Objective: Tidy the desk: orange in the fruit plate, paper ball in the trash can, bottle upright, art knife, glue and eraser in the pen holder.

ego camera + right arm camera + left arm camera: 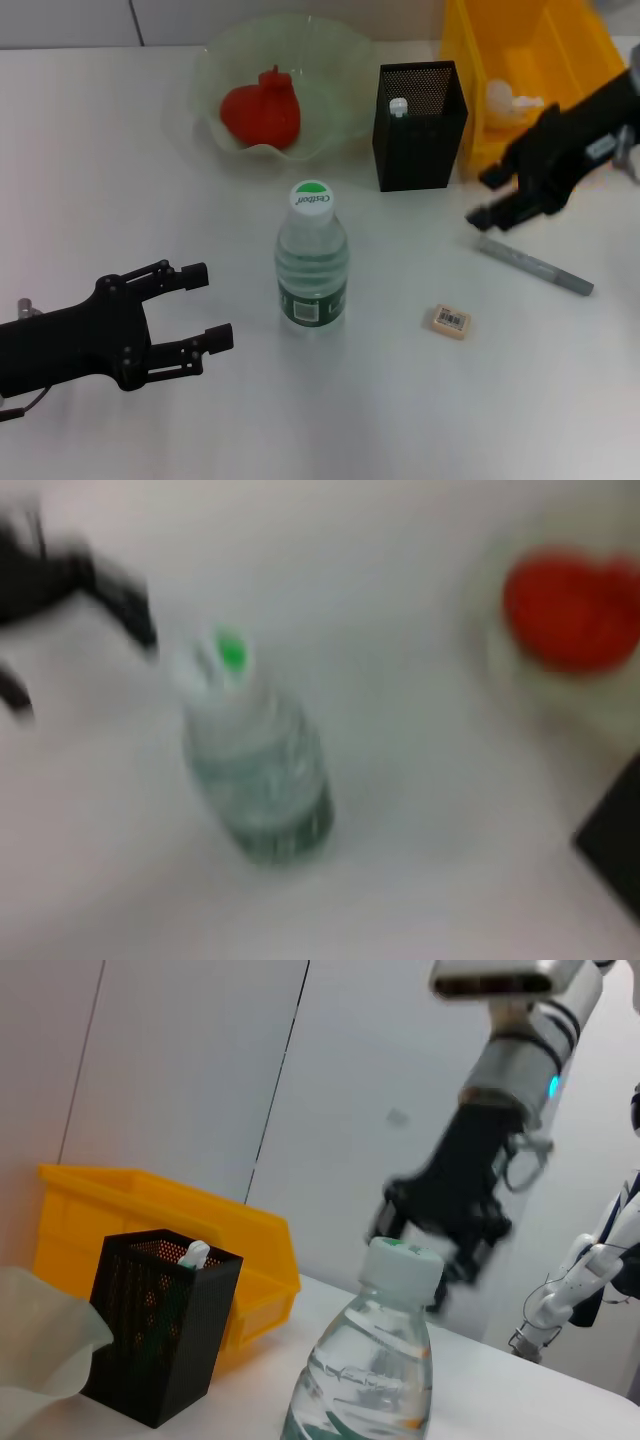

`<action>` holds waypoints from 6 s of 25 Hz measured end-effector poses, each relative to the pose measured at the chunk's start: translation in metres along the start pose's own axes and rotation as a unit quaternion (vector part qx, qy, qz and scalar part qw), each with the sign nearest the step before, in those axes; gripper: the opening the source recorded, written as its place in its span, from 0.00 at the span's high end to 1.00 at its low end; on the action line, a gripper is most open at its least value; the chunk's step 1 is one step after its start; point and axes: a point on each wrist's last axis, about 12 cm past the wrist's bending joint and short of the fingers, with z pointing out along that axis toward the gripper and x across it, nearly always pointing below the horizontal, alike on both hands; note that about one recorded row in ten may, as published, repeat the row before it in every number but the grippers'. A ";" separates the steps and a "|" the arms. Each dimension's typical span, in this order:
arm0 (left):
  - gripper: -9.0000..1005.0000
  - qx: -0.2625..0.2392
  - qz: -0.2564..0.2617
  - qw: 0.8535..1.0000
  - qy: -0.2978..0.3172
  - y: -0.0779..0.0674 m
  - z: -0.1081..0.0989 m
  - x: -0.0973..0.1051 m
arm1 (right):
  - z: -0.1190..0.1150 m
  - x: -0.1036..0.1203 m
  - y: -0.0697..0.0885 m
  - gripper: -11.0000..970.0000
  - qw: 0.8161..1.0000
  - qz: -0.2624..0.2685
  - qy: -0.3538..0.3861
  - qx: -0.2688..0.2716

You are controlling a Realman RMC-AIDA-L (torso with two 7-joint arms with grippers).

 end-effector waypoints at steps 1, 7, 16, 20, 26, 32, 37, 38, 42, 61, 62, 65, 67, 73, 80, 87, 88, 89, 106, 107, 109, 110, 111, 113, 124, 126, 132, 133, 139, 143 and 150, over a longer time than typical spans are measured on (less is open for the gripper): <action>0.16 0.000 0.000 1.000 0.000 0.000 0.000 0.000 | 0.014 -0.003 0.008 0.46 0.998 -0.014 0.056 -0.004; 0.16 0.000 -0.001 1.000 0.000 0.000 0.000 0.000 | 0.052 -0.002 0.020 0.46 0.992 -0.032 0.117 -0.019; 0.16 0.000 0.001 1.000 0.001 0.002 0.002 -0.001 | 0.105 0.007 0.027 0.47 0.987 -0.037 0.155 -0.014; 0.16 -0.001 0.002 1.000 0.002 0.002 0.002 -0.002 | 0.109 0.006 0.030 0.49 0.987 -0.038 0.152 -0.019; 0.16 -0.001 0.004 1.000 0.002 0.004 0.006 -0.003 | 0.113 0.006 0.031 0.51 0.988 -0.036 0.147 -0.019; 0.16 -0.002 0.004 1.000 0.002 0.004 0.006 -0.003 | 0.117 0.005 0.031 0.60 0.988 -0.035 0.148 -0.010; 0.16 -0.003 0.003 1.000 0.003 0.004 0.005 -0.002 | 0.116 0.003 0.031 0.73 0.990 -0.036 0.139 -0.004; 0.16 -0.003 0.003 1.000 0.003 0.004 0.005 -0.002 | 0.113 0.002 0.030 0.73 0.990 -0.035 0.133 -0.002; 0.16 -0.004 0.002 1.000 0.003 0.004 0.005 -0.002 | 0.087 -0.003 0.024 0.72 0.996 -0.017 0.083 0.018; 0.16 -0.002 -0.003 1.000 0.001 0.002 0.006 -0.001 | 0.051 -0.047 -0.063 0.68 0.976 0.135 -0.086 0.150; 0.16 -0.002 -0.003 1.000 0.001 0.002 0.006 -0.001 | 0.054 -0.047 -0.062 0.68 0.977 0.129 -0.082 0.150; 0.16 -0.002 -0.003 1.000 0.001 0.002 0.005 -0.001 | 0.054 -0.047 -0.062 0.68 0.977 0.128 -0.081 0.151; 0.16 -0.002 -0.003 1.000 0.001 0.003 0.006 -0.001 | 0.053 -0.046 -0.061 0.67 0.977 0.129 -0.084 0.150; 0.16 -0.002 -0.001 1.000 0.001 0.004 0.007 -0.002 | 0.035 -0.044 -0.052 0.58 0.980 0.111 -0.085 0.144; 0.16 -0.004 -0.001 1.000 0.003 0.004 0.005 -0.002 | 0.013 -0.021 -0.018 0.37 0.994 0.058 0.013 0.088; 0.16 0.000 0.002 1.000 0.002 0.005 0.008 -0.005 | 0.049 0.018 -0.014 0.38 0.990 0.082 0.094 0.067; 0.16 0.000 0.003 1.000 0.002 0.006 0.008 -0.005 | 0.053 0.021 -0.015 0.38 0.989 0.086 0.097 0.064; 0.16 0.000 0.003 1.000 0.002 0.006 0.009 -0.005 | 0.057 0.024 -0.017 0.38 0.989 0.090 0.101 0.063; 0.16 0.002 0.001 1.000 0.000 0.005 0.016 -0.004 | 0.090 0.037 -0.030 0.45 0.987 0.078 0.117 0.075; 0.16 0.002 0.001 1.000 0.001 0.005 0.016 -0.004 | 0.091 0.037 -0.030 0.49 0.987 0.079 0.116 0.075; 0.16 0.002 0.001 1.000 0.002 0.005 0.017 -0.004 | 0.091 0.038 -0.030 0.57 0.987 0.079 0.115 0.075; 0.16 0.002 0.000 1.000 0.002 0.005 0.017 -0.004 | 0.092 0.038 -0.030 0.61 0.987 0.079 0.115 0.075; 0.16 0.002 0.000 1.000 0.002 0.005 0.017 -0.003 | 0.093 0.039 -0.030 0.65 0.987 0.081 0.116 0.074; 0.16 0.002 0.000 1.000 0.002 0.005 0.017 -0.003 | 0.094 0.040 -0.029 0.70 0.987 0.082 0.116 0.073; 0.16 0.001 -0.005 1.000 0.001 0.004 0.017 -0.003 | 0.090 0.037 -0.028 0.84 0.990 0.089 0.087 0.067; 0.16 0.001 -0.006 1.000 0.000 0.004 0.016 -0.003 | 0.081 0.034 -0.026 0.85 0.992 0.087 0.065 0.069; 0.16 0.000 -0.008 1.000 -0.001 0.004 0.014 -0.002 | 0.040 0.023 -0.025 0.85 0.991 0.096 -0.051 0.084; 0.16 0.000 -0.008 1.000 -0.001 0.003 0.014 -0.002 | 0.029 0.022 -0.023 0.85 0.988 0.094 -0.086 0.089; 0.16 0.003 -0.010 1.000 0.000 0.002 0.015 -0.001 | -0.004 0.026 -0.026 0.85 0.928 0.079 -0.340 0.135; 0.16 0.003 -0.010 1.000 -0.001 0.002 0.014 -0.001 | 0.024 0.037 -0.041 0.86 0.897 0.100 -0.411 0.133; 0.16 0.004 -0.010 1.000 -0.002 0.002 0.014 -0.001 | 0.087 0.025 -0.060 0.86 0.886 0.140 -0.425 0.122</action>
